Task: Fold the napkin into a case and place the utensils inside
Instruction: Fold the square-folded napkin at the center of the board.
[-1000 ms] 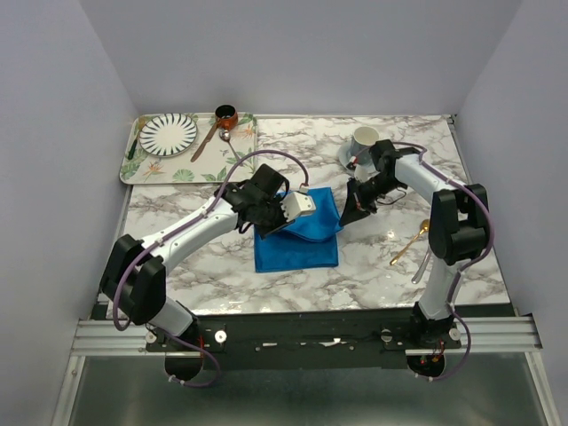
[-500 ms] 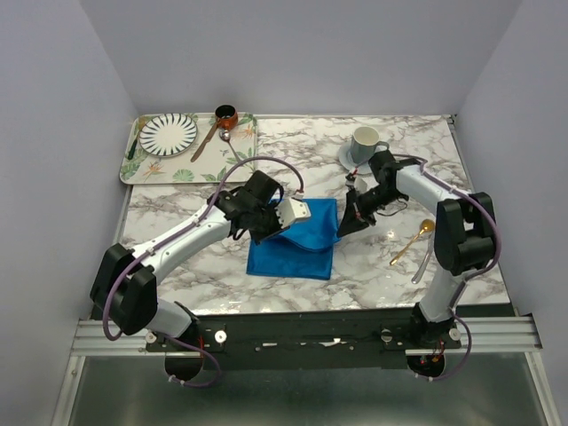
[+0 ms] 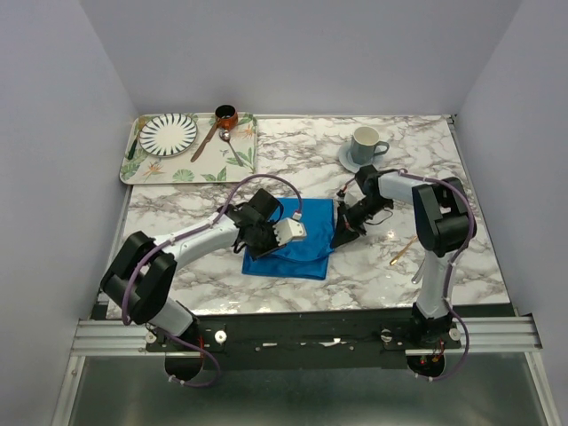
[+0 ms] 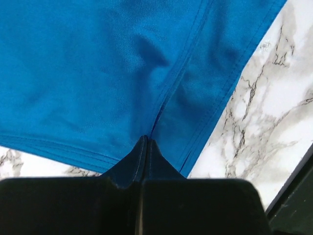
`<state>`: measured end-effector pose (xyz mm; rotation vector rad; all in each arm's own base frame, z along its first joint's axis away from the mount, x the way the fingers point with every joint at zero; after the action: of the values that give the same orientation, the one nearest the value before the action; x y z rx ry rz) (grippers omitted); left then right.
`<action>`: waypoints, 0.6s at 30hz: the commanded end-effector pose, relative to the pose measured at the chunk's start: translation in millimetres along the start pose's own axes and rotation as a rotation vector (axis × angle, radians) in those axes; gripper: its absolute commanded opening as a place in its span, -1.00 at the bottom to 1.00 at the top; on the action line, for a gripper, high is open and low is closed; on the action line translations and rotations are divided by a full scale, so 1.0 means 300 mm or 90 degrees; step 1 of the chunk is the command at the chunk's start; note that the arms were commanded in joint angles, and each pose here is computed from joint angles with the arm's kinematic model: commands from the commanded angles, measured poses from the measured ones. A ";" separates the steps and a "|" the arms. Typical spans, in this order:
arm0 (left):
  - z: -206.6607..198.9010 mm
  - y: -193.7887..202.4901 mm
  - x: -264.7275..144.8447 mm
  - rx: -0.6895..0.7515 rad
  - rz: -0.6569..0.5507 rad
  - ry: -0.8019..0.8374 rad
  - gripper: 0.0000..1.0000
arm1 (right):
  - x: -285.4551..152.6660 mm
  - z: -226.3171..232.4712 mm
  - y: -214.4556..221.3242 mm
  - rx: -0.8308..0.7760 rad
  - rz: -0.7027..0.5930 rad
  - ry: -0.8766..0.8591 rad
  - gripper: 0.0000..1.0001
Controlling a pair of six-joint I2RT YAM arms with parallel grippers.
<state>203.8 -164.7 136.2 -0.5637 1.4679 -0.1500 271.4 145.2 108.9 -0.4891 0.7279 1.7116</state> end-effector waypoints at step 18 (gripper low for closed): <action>0.070 -0.226 0.198 -0.117 -0.040 0.079 -1.00 | -0.216 -0.081 -0.287 -0.047 -0.139 0.135 -0.89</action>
<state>235.8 -215.7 113.2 -0.6654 1.5568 -0.1015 353.8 121.8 109.3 -0.7075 0.7064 1.5341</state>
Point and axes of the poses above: each gripper's point midway between its finger pads, its own x axis out along the fingers, its own z axis along the line the jaws close on, y = z × x, the point moved 10 cm from there along -x, back along the fingers
